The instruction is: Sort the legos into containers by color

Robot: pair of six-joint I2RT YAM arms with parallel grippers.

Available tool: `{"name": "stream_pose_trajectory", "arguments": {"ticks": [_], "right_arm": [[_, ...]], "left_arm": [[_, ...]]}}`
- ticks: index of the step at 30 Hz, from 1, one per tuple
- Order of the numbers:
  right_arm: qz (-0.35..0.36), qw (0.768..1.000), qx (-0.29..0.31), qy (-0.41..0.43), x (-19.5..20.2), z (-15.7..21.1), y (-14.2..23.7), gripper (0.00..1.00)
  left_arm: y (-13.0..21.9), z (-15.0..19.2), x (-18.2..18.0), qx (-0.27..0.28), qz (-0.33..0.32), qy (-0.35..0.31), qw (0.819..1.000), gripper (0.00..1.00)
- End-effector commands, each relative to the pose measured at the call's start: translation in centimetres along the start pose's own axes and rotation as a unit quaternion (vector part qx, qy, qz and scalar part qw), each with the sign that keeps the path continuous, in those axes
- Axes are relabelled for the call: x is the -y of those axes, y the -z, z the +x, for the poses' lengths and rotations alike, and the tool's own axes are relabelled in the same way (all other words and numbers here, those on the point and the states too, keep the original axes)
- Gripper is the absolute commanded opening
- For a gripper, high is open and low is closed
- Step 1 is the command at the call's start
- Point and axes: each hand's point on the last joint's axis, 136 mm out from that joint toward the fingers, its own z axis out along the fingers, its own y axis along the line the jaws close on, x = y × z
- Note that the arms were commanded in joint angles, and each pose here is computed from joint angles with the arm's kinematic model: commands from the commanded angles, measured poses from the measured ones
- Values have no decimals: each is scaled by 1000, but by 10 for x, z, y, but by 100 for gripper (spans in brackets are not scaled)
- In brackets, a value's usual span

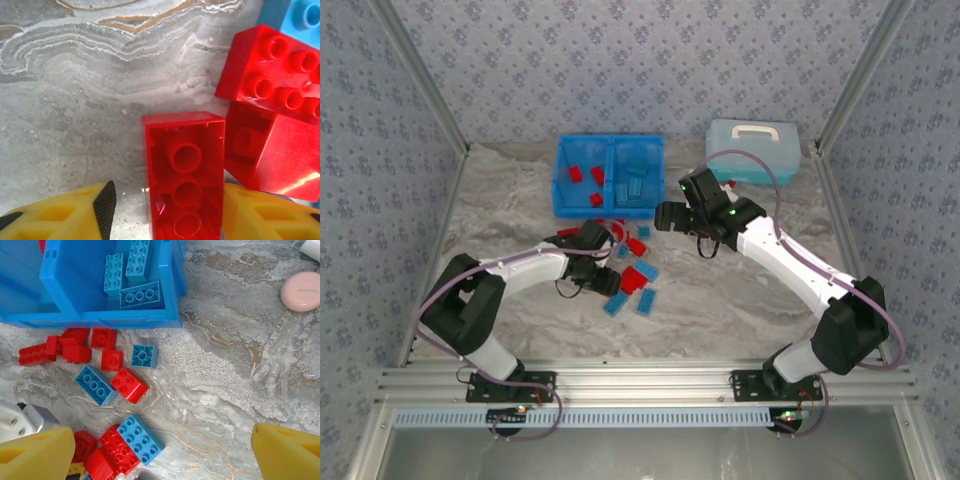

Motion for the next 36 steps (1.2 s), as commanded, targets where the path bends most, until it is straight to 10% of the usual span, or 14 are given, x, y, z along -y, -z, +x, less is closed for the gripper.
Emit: {"name": "stream_pose_trajectory", "arguments": {"ticks": [1,10,18,25,36], "right_arm": [[-6,1000,3,-10,-3,-6,2,93],[-2,1000,6,-10,-1,-6,5,93],[-1,1000,16,-12,0,-9,11,93],[-5,1000,21,-17,-1,-10,15,93],[-8,998,41,-46,3,-10,34,93]], "left_arm": [[-8,-1,-7,5,-23,3,1000,56],[-4,-10,-7,22,-30,10,999,39],[96,-75,7,179,-19,10,984,31],[174,-181,-47,306,-133,43,942,35],[105,-301,-138,240,-190,113,945,35]]}}
